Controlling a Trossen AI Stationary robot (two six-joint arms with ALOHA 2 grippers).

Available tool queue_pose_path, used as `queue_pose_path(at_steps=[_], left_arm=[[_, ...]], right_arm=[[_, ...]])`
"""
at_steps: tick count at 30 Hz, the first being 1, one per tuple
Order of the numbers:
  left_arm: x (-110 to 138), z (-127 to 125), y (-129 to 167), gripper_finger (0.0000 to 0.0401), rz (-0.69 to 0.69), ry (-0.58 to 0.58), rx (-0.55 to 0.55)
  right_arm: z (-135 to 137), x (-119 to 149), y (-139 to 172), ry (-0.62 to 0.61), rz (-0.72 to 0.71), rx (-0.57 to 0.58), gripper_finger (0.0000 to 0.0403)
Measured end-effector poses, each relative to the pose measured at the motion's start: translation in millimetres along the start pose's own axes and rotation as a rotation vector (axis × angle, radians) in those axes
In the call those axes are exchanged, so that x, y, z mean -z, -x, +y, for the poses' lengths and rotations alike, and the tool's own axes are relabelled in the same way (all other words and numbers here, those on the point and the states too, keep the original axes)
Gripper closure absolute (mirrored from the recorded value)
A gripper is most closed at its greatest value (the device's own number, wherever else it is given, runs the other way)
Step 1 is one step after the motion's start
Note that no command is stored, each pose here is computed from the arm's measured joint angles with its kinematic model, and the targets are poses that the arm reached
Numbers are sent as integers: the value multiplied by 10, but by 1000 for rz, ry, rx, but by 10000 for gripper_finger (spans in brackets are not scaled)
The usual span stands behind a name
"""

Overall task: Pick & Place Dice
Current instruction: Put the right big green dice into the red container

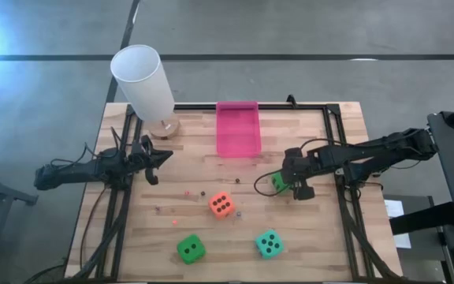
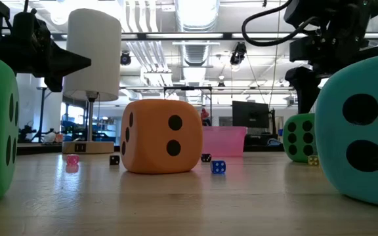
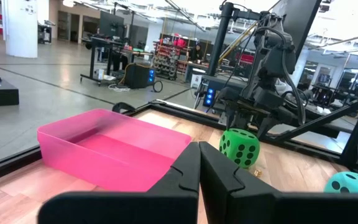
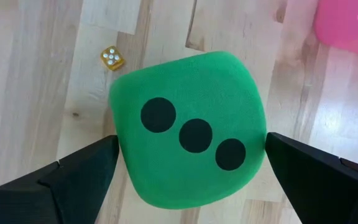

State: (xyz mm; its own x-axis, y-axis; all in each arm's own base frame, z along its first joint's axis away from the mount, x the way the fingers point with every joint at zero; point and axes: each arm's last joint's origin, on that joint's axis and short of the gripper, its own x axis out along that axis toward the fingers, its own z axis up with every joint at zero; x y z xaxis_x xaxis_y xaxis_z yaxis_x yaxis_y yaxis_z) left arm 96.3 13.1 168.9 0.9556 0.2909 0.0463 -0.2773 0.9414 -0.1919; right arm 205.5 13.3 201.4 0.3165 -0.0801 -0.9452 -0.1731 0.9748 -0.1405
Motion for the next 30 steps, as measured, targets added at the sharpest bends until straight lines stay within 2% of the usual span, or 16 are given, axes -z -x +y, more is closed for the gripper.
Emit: queue_pose_path(at_steps=[30], left_arm=[[0, 0, 0, 395, 0, 0, 0]], right_arm=[[-76, -33, -166, -14, 60, -17, 3]])
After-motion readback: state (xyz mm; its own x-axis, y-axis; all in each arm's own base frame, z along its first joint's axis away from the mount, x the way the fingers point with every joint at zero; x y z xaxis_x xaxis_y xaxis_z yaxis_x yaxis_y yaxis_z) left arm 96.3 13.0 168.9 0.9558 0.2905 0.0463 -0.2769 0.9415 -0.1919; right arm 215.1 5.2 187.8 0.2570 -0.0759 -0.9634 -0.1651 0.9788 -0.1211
